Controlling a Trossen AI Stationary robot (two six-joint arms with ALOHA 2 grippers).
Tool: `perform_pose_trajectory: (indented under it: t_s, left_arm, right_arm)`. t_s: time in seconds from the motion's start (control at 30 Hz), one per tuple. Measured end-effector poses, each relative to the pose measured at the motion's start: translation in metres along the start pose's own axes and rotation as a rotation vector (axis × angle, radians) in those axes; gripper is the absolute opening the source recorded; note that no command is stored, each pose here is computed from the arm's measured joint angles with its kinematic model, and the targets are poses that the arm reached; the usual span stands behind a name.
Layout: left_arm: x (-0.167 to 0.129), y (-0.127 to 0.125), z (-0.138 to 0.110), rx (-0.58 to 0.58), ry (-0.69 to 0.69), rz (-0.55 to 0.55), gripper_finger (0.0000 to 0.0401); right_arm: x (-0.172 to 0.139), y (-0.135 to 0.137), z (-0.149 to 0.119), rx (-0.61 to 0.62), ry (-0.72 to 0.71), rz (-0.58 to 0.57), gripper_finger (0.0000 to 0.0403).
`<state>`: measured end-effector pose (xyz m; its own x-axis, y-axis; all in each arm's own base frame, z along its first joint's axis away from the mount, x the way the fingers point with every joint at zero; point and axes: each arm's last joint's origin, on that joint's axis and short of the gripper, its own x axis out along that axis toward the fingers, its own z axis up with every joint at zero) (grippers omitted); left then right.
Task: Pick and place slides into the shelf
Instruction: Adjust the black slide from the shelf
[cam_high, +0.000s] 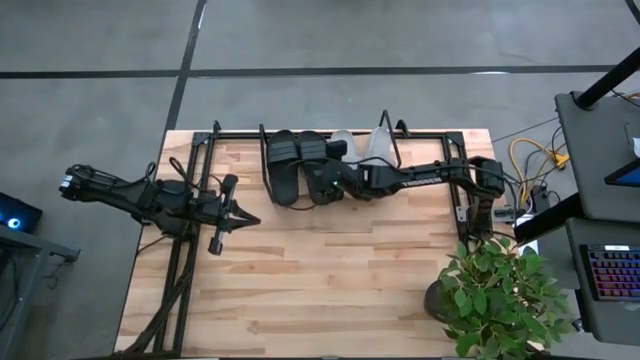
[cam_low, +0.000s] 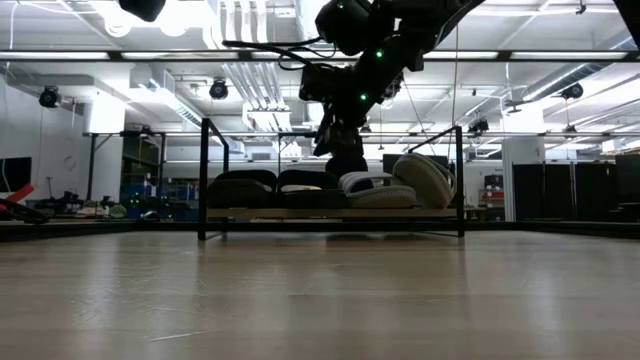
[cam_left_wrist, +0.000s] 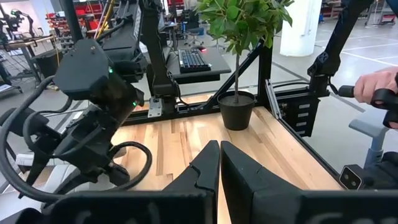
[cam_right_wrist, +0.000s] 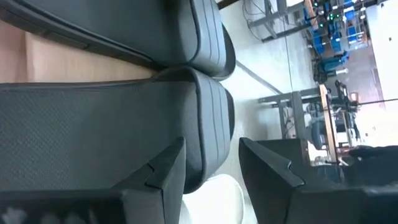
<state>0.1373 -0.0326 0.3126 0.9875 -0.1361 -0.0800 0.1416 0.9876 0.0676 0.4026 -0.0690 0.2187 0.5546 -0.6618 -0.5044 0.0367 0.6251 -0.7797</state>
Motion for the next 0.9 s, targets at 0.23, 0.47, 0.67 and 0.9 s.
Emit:
perform_pose_trajectory:
  t_s: [0.23, 0.47, 0.67, 0.9]
  left_arm:
    - [0.0001, 0.0000, 0.0006, 0.000, -0.003, -0.001, 0.0000]
    - [0.0004, 0.0000, 0.0004, 0.004, -0.001, 0.000, 0.0000]
    - [0.0000, 0.0001, 0.0006, 0.004, -0.002, 0.000, 0.0000]
    - [0.0002, 0.0001, 0.0005, 0.006, -0.001, 0.000, 0.0000]
  right_arm:
    - [-0.0023, 0.0046, -0.0003, -0.019, 0.012, 0.026, 0.0138]
    - [-0.0036, 0.0079, -0.0016, 0.003, 0.030, 0.045, 0.0146]
    - [-0.0033, 0.0075, -0.0017, 0.008, 0.030, 0.043, 0.0144]
    - [-0.0023, 0.0004, 0.0042, 0.055, -0.053, 0.087, 0.0148]
